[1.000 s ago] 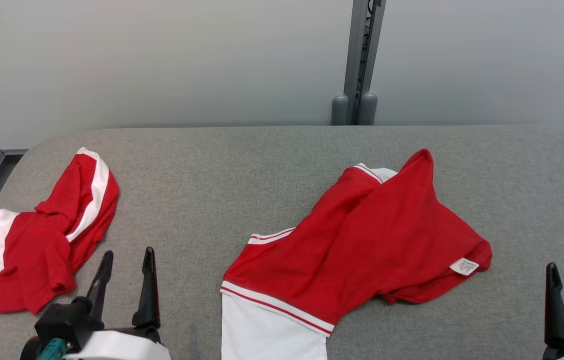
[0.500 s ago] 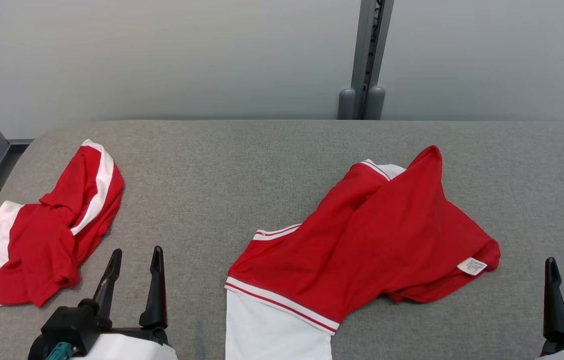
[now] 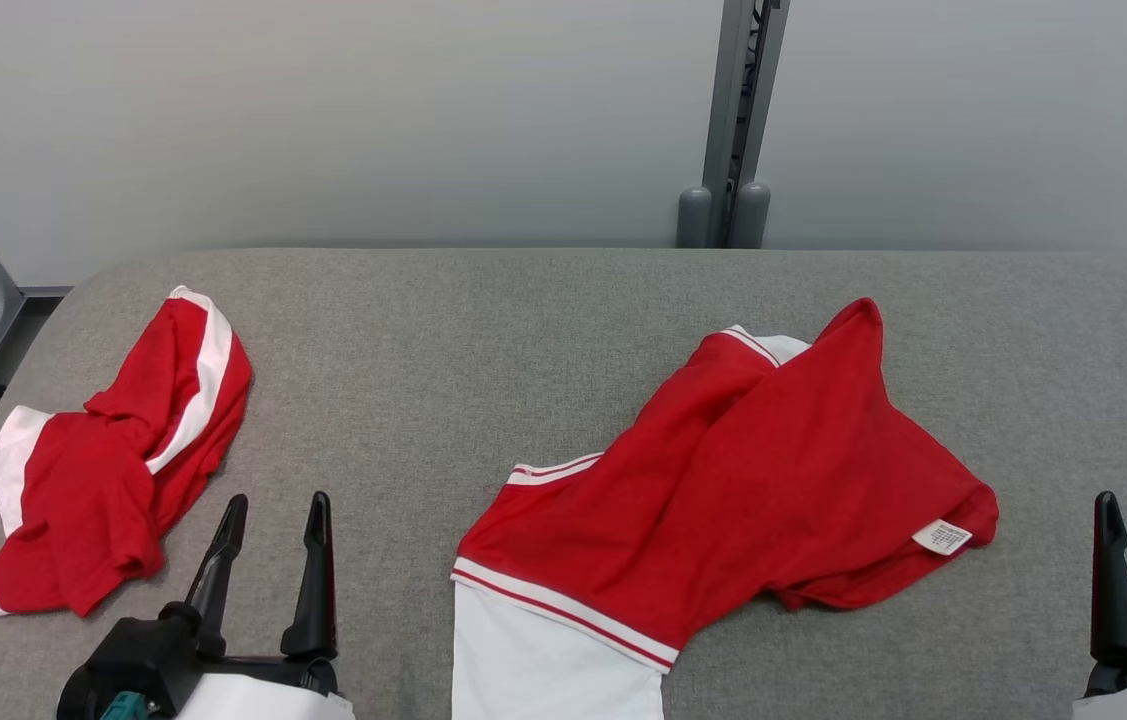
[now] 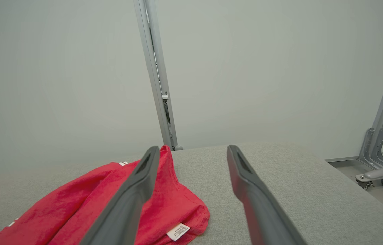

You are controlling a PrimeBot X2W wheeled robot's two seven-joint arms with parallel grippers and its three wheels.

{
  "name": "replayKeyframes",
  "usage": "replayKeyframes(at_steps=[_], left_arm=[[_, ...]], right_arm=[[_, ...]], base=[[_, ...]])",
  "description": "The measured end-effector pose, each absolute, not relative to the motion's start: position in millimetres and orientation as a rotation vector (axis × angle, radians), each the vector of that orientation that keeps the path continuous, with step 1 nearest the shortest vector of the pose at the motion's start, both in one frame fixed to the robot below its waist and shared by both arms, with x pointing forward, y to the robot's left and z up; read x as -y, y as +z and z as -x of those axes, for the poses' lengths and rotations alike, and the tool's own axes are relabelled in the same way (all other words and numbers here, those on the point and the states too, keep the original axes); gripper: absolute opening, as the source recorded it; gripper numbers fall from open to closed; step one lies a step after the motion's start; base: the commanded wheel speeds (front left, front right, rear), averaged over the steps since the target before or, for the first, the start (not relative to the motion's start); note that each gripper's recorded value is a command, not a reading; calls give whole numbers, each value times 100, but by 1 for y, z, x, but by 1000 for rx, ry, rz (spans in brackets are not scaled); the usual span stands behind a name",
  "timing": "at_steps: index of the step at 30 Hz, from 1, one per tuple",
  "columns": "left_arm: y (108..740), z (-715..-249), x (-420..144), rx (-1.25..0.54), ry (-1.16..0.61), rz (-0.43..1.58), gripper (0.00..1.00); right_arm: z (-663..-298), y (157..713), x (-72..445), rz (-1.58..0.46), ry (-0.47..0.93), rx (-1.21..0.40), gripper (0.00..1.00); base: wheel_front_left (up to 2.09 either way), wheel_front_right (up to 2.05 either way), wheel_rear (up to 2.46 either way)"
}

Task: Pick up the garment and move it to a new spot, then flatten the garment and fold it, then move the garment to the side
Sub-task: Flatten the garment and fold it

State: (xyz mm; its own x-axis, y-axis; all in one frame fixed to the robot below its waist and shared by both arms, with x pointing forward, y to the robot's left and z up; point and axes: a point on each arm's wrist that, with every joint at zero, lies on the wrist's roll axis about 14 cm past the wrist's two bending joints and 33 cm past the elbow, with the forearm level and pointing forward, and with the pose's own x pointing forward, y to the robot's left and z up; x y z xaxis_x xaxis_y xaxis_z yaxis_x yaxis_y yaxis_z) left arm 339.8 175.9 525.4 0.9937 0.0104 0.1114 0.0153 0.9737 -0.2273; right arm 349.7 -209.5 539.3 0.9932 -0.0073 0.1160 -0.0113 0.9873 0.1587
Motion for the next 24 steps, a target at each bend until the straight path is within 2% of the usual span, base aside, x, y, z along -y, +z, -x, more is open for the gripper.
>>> replayKeyframes(at_steps=[4, 5, 7, 13, 24], left_arm=[[521, -339, -174, 100, -11, 227, 100], [504, -337, -169, 16, -29, 238, 100], [496, -335, -164, -22, -43, 239, 100], [463, -332, -144, -243, -120, 258, 100], [411, -326, -116, -588, -280, 233, 100]], right_arm=[[-350, 536, 210, -161, 1, 101, 100], [-350, 529, 211, -164, -2, 69, 100], [-350, 522, 211, -175, -2, 41, 100], [-365, 471, 210, -178, 24, -205, 100], [-426, 405, 202, -190, 114, -579, 100]], base=[[0, 0, 0], [0, 0, 0], [0, 0, 0], [0, 0, 0], [0, 0, 0]])
